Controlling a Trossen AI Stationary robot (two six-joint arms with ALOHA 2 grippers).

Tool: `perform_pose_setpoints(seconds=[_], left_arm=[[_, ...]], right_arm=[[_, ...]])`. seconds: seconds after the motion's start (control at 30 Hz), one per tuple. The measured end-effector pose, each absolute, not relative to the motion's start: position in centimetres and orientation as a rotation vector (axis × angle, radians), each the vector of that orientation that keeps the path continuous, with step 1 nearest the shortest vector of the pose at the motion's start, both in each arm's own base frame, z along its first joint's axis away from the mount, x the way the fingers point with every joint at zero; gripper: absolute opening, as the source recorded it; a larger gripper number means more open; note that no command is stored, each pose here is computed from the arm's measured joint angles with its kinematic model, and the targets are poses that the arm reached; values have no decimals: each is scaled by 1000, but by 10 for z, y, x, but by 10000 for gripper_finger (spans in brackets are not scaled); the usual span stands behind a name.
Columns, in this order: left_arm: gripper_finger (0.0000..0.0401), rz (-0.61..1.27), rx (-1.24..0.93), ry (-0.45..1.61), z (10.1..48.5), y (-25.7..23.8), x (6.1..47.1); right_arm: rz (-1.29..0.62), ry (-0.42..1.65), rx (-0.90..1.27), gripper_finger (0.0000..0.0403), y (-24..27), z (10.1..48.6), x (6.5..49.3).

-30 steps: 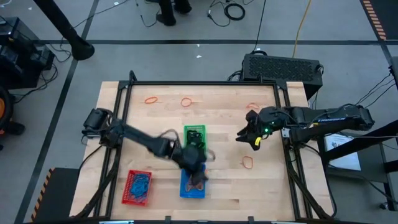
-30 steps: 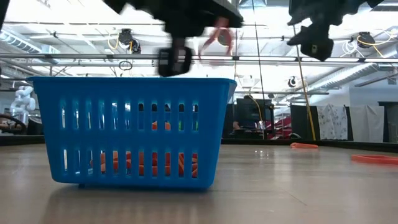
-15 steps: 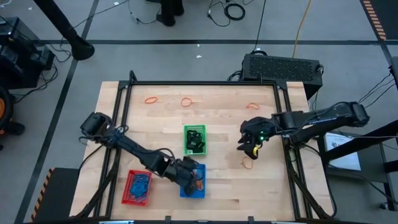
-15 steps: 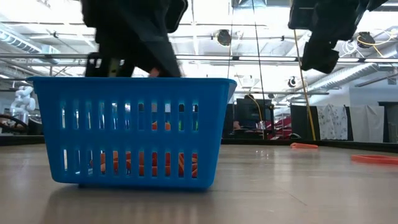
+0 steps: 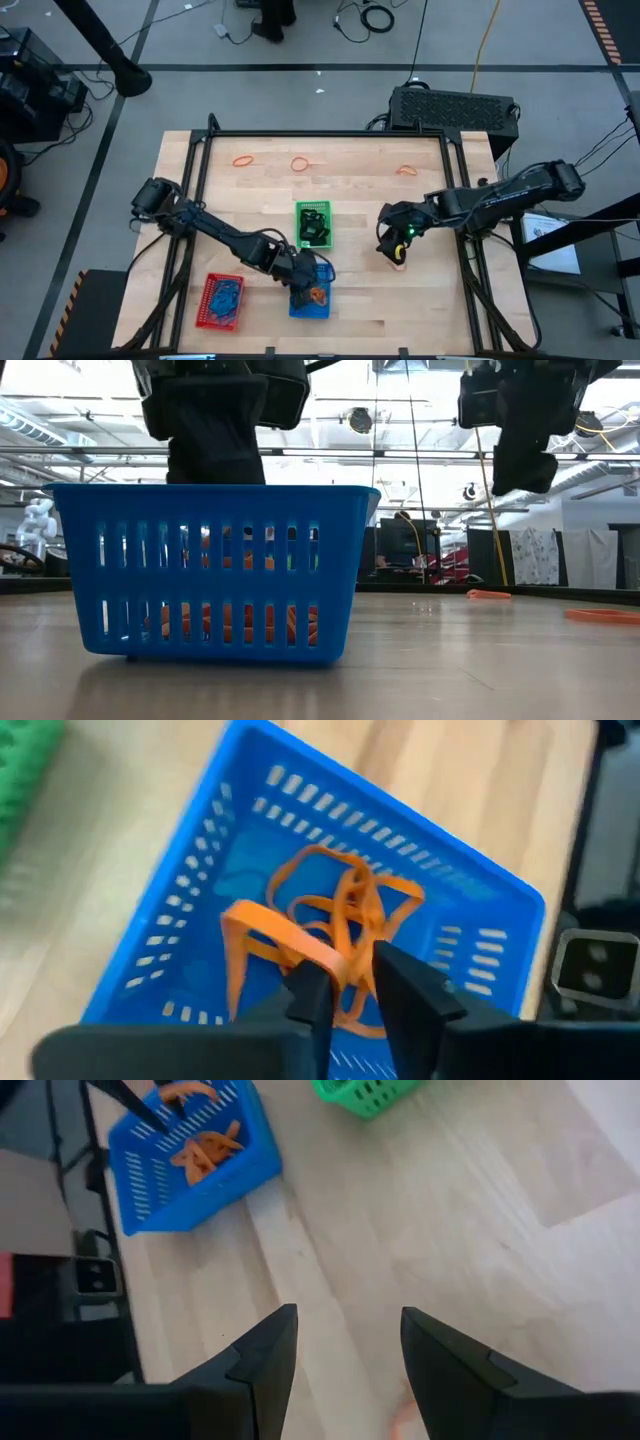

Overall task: Sort rubber bands into baskets
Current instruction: Put the orange rubberband into the blue bin

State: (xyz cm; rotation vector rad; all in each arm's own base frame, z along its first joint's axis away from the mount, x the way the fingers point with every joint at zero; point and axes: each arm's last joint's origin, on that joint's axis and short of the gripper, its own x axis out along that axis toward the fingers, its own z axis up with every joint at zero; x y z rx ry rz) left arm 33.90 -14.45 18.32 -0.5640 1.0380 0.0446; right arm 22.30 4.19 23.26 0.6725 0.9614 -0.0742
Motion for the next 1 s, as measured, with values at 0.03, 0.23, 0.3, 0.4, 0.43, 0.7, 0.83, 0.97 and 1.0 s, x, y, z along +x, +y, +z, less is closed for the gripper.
perform_pose_setpoints(seconds=[0.03, 0.23, 0.3, 0.4, 0.43, 0.7, 0.83, 0.97, 1.0], left_arm=[[84, 14, -558, 1048, 183, -143, 340], [142, -112, -491, 1079, 183, -132, 344], [155, -123, -461, 1071, 183, -127, 346], [163, -135, -450, 1069, 183, -120, 348], [163, -150, -461, 1075, 183, -117, 349], [164, -217, -456, 1112, 206, -86, 349], [164, -147, -336, 1118, 231, -65, 340], [164, -39, -159, 1104, 250, -42, 327], [164, -4, -96, 1097, 254, -37, 324]], right_arm=[[-71, 951, 684, 171, 43, 233, 224], [-68, 934, 716, 171, 47, 234, 225], [-68, 934, 716, 171, 48, 234, 225], [-74, 935, 727, 171, 48, 234, 225], [-76, 935, 731, 171, 48, 234, 225], [-86, 926, 703, 171, 47, 234, 225], [-116, 910, 691, 171, 45, 234, 226], [-144, 897, 685, 171, 42, 234, 226], [-147, 896, 687, 171, 42, 234, 227]])
